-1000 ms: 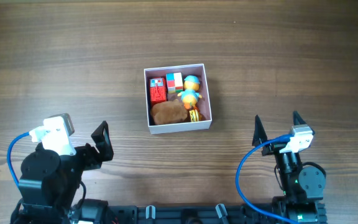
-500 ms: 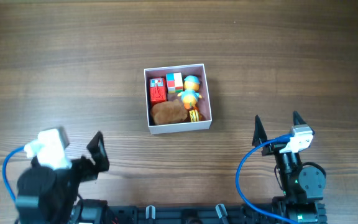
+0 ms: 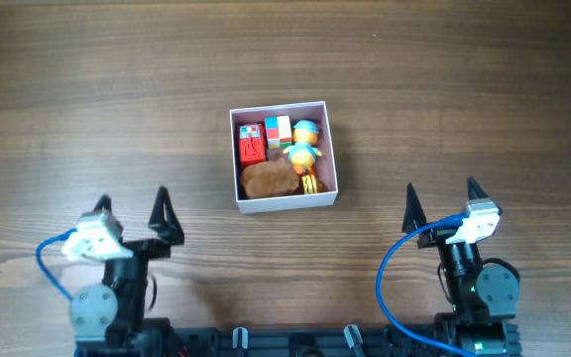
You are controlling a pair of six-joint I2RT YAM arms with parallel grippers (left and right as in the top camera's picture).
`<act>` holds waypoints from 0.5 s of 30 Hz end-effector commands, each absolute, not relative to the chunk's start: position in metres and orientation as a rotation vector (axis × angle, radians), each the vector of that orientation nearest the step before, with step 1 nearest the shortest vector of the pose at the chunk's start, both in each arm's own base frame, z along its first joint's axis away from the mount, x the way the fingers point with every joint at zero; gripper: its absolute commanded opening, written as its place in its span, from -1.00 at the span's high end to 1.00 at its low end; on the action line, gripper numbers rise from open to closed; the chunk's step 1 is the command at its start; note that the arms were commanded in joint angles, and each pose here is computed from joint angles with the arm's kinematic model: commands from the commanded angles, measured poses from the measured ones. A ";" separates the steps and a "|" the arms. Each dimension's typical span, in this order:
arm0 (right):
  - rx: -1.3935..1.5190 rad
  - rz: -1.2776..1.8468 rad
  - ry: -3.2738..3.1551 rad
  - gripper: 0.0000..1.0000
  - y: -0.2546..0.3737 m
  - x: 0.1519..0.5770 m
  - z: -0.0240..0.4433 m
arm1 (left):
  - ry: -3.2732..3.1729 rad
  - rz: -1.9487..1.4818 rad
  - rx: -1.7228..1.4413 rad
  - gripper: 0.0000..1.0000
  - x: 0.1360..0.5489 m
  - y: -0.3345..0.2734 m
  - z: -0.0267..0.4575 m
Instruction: Pack container
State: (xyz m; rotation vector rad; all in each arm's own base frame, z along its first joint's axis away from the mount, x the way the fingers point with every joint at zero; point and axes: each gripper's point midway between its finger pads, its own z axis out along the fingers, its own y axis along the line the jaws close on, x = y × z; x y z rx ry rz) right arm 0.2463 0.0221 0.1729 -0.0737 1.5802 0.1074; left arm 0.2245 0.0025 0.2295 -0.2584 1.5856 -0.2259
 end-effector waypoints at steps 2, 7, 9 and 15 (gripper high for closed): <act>-0.060 0.102 1.570 -0.99 0.020 0.246 0.175 | 1.515 -0.265 -0.186 -1.00 0.242 -0.007 0.206; -0.060 0.103 1.570 -0.99 0.021 0.246 0.175 | 1.608 -0.268 -0.130 -0.99 0.246 -0.016 0.166; -0.061 0.102 1.570 -1.00 0.021 0.246 0.175 | 1.639 -0.270 -0.139 -0.99 0.245 -0.016 0.158; -0.060 0.102 1.570 -1.00 0.020 0.246 0.175 | 1.637 -0.284 -0.137 -1.00 0.245 -0.017 0.159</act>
